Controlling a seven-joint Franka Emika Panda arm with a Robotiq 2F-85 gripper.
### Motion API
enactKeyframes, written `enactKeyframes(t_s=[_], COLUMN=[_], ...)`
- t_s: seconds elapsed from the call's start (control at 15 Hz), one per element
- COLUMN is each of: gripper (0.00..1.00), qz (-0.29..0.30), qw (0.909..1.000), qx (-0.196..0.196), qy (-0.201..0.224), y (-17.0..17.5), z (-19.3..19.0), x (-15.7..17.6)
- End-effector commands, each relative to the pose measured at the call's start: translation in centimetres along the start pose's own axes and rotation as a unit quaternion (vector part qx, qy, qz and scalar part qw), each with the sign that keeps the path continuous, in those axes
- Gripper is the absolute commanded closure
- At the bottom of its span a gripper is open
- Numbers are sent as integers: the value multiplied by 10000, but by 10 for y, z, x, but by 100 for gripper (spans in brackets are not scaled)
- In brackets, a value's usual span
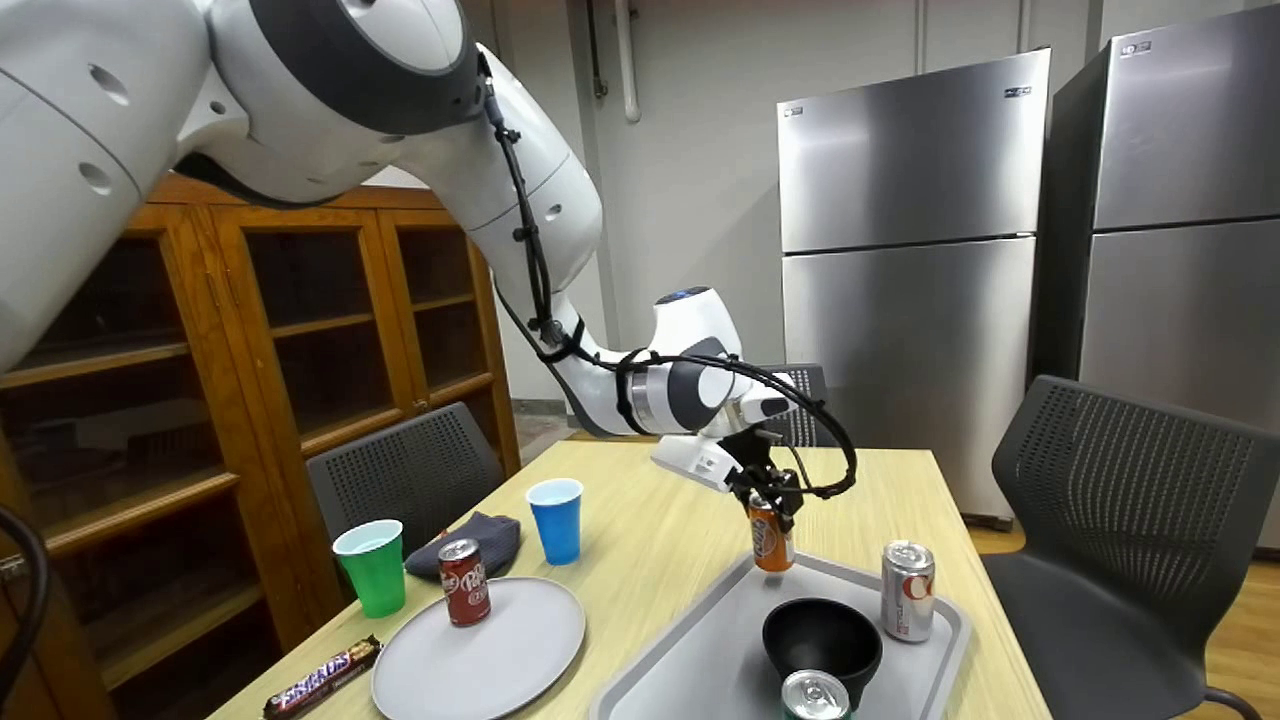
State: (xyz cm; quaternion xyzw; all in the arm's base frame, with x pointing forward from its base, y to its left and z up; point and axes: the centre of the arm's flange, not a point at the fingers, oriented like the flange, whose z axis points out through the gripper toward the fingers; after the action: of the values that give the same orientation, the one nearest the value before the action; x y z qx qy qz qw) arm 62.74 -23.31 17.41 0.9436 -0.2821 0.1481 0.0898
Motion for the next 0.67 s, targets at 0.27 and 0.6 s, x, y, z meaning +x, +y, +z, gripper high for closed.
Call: enactKeyframes(t_s=[0.27, 0.6], gripper=[62, 62], qz=[-477, -867], qw=[9981, 9947], qx=[339, 506], qy=[214, 232], y=[-34, -59], z=[-65, -87], x=[-53, -87])
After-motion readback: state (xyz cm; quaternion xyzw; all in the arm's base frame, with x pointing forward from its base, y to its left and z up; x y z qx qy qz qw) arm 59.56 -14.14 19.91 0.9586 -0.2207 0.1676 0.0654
